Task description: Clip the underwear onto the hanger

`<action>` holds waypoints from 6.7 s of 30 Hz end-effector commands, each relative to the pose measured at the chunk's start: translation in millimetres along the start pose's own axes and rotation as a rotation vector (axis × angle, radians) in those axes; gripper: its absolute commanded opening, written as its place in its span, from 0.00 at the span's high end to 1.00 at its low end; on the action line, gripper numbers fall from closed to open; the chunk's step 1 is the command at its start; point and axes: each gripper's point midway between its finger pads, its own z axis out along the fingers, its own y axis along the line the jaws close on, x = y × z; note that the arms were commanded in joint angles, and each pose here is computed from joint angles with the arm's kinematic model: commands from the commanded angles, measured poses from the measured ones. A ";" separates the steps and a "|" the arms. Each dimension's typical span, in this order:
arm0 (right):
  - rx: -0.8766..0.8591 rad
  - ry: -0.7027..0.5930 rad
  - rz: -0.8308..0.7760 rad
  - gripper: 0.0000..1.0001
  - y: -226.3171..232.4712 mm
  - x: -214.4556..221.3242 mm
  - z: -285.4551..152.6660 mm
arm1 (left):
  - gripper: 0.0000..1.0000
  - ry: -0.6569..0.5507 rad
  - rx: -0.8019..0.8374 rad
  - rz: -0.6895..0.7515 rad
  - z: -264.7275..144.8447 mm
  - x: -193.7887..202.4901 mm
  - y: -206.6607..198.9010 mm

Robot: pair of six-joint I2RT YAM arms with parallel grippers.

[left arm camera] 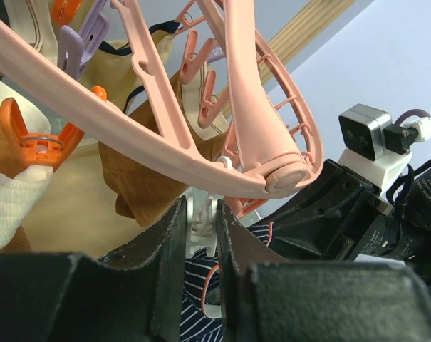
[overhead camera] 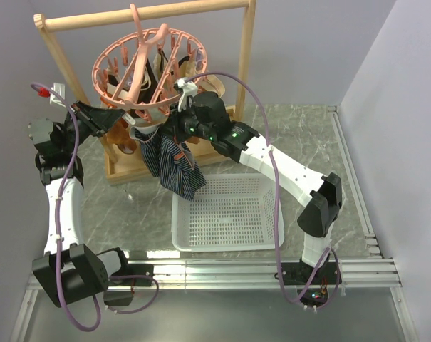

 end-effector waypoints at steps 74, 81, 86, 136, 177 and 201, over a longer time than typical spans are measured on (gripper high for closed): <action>-0.023 -0.065 0.166 1.00 -16.5 -32.7 0.3 | 1.00 0.027 0.073 0.078 4.0 4.5 -12.9; -0.043 -0.080 0.186 1.00 -9.1 -41.9 -4.5 | 1.00 0.026 0.063 0.110 5.0 5.1 -11.7; -0.056 -0.093 0.205 1.00 -5.4 -47.6 -7.3 | 1.00 0.034 0.061 0.133 5.9 7.7 -10.7; -0.192 -0.106 0.244 1.00 21.4 -58.6 -14.5 | 1.00 0.035 0.043 0.162 4.9 10.8 -6.4; -0.323 -0.131 0.317 1.00 48.0 -72.8 -7.9 | 0.96 0.034 0.031 0.163 5.1 11.5 -4.6; -0.290 -0.132 0.294 1.00 38.4 -70.0 -4.5 | 0.61 0.010 0.012 0.157 7.1 -8.2 -13.3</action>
